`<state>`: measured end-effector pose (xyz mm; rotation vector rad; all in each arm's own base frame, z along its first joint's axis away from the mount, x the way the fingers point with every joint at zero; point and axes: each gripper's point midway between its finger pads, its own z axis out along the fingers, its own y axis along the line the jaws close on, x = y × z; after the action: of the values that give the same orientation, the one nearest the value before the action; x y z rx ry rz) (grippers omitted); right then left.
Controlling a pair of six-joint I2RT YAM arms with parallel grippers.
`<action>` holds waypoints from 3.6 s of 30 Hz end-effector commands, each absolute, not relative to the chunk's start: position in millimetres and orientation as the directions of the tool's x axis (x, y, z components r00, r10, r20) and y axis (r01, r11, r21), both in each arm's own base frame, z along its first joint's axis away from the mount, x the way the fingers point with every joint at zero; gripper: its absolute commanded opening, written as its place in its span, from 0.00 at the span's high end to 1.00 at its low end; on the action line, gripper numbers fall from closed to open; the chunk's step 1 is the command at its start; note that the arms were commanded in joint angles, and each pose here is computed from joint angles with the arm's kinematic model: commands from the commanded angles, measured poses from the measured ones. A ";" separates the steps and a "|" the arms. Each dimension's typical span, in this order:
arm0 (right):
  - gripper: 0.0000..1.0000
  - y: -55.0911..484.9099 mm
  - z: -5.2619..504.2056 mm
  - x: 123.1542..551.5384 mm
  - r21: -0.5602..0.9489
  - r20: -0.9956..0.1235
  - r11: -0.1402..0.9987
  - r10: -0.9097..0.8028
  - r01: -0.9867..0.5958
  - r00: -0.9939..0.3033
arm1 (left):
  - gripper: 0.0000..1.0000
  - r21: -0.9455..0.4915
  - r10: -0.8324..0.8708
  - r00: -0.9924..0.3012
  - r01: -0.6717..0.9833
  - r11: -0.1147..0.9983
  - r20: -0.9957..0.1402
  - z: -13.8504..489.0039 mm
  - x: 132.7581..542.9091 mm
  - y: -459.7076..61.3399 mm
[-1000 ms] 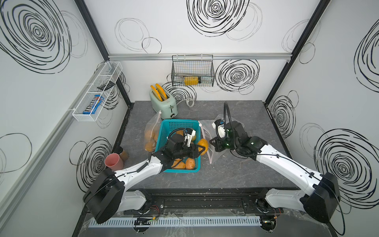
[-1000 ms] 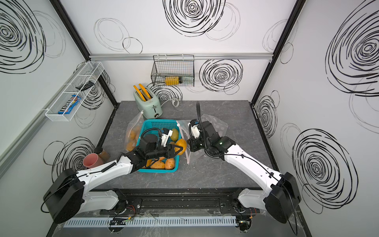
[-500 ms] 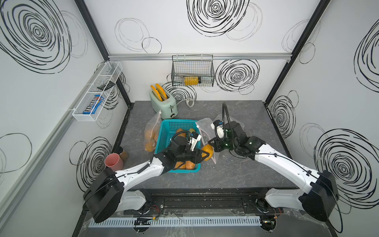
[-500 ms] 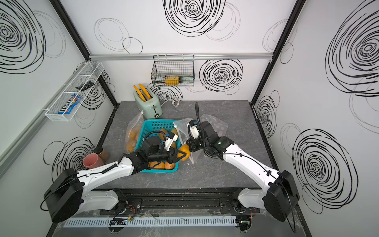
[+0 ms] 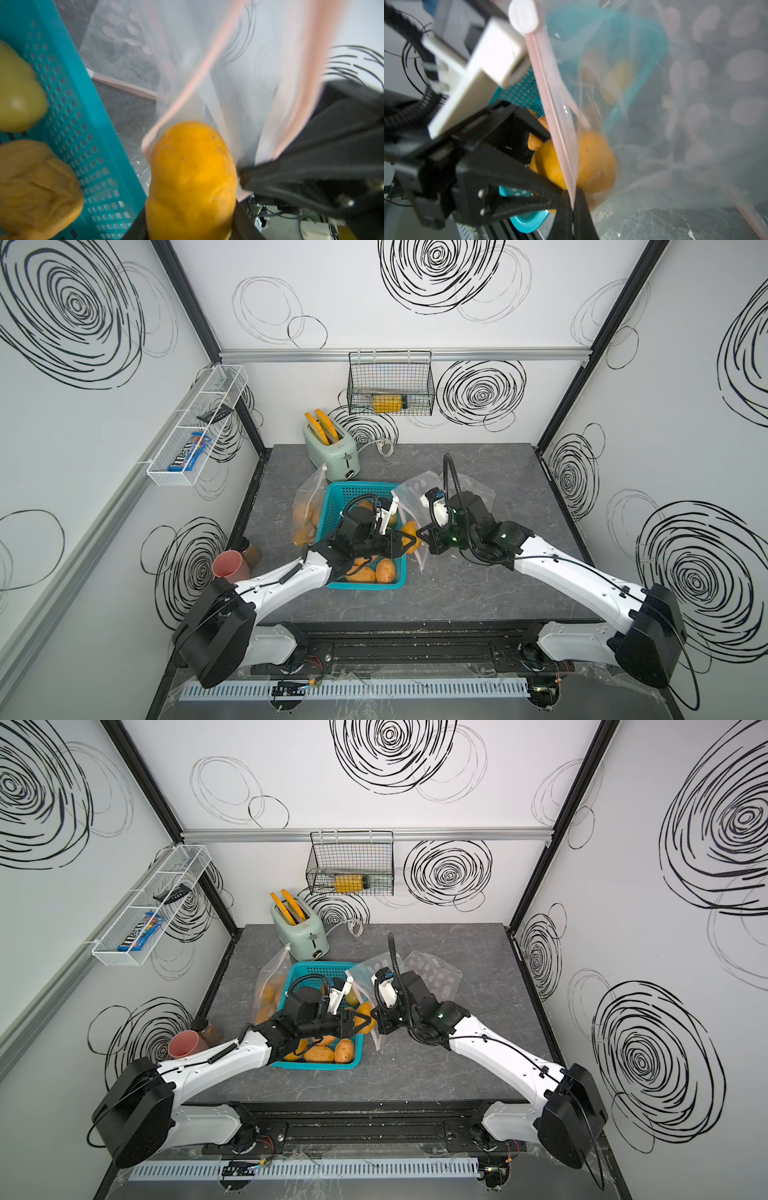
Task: Put the potatoes into a zipper bag and zip it
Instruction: Place the potato into the zipper food storage bag, then pick up the potato from the basket.
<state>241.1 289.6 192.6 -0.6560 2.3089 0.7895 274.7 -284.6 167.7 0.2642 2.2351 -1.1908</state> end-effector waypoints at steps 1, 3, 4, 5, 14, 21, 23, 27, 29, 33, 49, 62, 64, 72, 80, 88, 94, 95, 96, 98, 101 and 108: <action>1.00 287.2 175.9 223.9 0.358 -0.629 0.699 -0.309 -0.619 -0.713 | 0.65 -0.710 -0.208 -0.752 0.437 0.553 -0.625 196.3 293.2 -278.7; 1.00 290.0 175.1 222.7 0.358 -0.631 0.694 -0.314 -0.625 -0.710 | 0.65 -0.716 -0.218 -0.751 0.437 0.544 -0.624 199.3 294.0 -278.7; 1.00 291.4 174.3 222.0 0.357 -0.629 0.692 -0.318 -0.627 -0.710 | 0.65 -0.720 -0.223 -0.747 0.445 0.532 -0.626 204.2 293.7 -279.8; 1.00 292.5 175.9 223.0 0.357 -0.631 0.692 -0.316 -0.627 -0.709 | 0.64 -0.726 -0.226 -0.747 0.450 0.519 -0.625 207.3 292.7 -281.1; 1.00 303.4 197.3 228.7 0.404 -0.663 0.660 -0.266 -0.634 -0.699 | 0.63 -0.712 -0.169 -0.759 0.475 0.517 -0.629 200.5 279.8 -298.9; 1.00 314.4 226.8 233.4 0.498 -0.670 0.593 -0.200 -0.633 -0.715 | 0.60 -0.717 -0.165 -0.769 0.464 0.521 -0.618 193.7 277.5 -306.1; 1.00 314.6 233.2 235.7 0.514 -0.673 0.583 -0.181 -0.629 -0.717 | 0.59 -0.714 -0.155 -0.770 0.470 0.519 -0.619 193.8 275.5 -309.3; 1.00 310.3 237.3 239.9 0.539 -0.667 0.575 -0.154 -0.615 -0.729 | 0.56 -0.696 -0.125 -0.781 0.456 0.555 -0.612 185.7 273.1 -310.8; 1.00 305.4 235.9 242.4 0.546 -0.665 0.578 -0.141 -0.607 -0.733 | 0.55 -0.678 -0.104 -0.780 0.459 0.574 -0.617 183.6 272.6 -311.2; 1.00 296.4 227.1 246.1 0.509 -0.672 0.617 -0.150 -0.600 -0.725 | 0.54 -0.669 -0.070 -0.779 0.484 0.564 -0.623 184.8 263.1 -309.9; 1.00 297.5 226.9 244.1 0.514 -0.682 0.594 -0.154 -0.619 -0.715 | 0.28 -0.651 0.049 -0.760 0.586 0.484 -0.648 196.6 239.0 -314.6; 1.00 288.5 216.1 237.2 0.511 -0.681 0.604 -0.150 -0.612 -0.717 | 0.13 -0.627 -0.015 -0.736 0.565 0.537 -0.676 216.2 248.1 -277.9; 1.00 289.9 215.7 236.5 0.517 -0.676 0.599 -0.152 -0.612 -0.721 | 0.13 -0.621 -0.021 -0.727 0.570 0.539 -0.686 222.7 247.2 -275.1; 1.00 287.2 228.3 240.9 0.500 -0.701 0.602 -0.140 -0.623 -0.699 | 0.14 -0.580 -0.133 -0.704 0.446 0.682 -0.698 216.6 274.9 -230.2; 1.00 274.2 216.0 247.3 0.493 -0.687 0.636 -0.135 -0.594 -0.714 | 0.13 -0.490 -0.253 -0.672 0.187 0.851 -0.696 171.3 318.5 -190.9; 1.00 274.6 206.5 244.1 0.506 -0.668 0.633 -0.143 -0.586 -0.731 | 0.10 -0.402 -0.336 -0.570 -0.011 0.915 -0.749 153.8 368.5 -159.5; 1.00 277.0 204.9 246.9 0.510 -0.663 0.633 -0.142 -0.583 -0.735 | 0.08 -0.363 -0.337 -0.624 -0.091 0.927 -0.705 112.7 403.7 -153.4; 1.00 277.6 204.5 247.6 0.511 -0.662 0.633 -0.142 -0.581 -0.736 | 0.08 -0.366 -0.341 -0.634 -0.097 0.926 -0.694 105.2 408.3 -154.5; 1.00 278.5 204.1 247.5 0.516 -0.656 0.633 -0.141 -0.577 -0.741 | 0.08 -0.360 -0.342 -0.632 -0.105 0.927 -0.696 101.6 414.2 -154.3; 1.00 282.1 204.8 245.8 0.521 -0.653 0.625 -0.146 -0.581 -0.743 | 0.08 -0.362 -0.344 -0.630 -0.105 0.926 -0.697 97.5 423.4 -157.5; 1.00 285.2 202.4 242.9 0.515 -0.652 0.624 -0.161 -0.588 -0.741 | 0.08 -0.372 -0.352 -0.633 -0.108 0.922 -0.689 92.0 432.9 -161.0; 1.00 282.8 195.9 242.9 0.503 -0.645 0.639 -0.171 -0.582 -0.745 | 0.17 -0.343 -0.343 -0.667 -0.137 0.929 -0.661 67.4 446.0 -162.6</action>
<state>240.0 280.5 192.5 -0.5792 2.3202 0.9811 429.9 -163.2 64.0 -0.3004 2.3336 -0.3335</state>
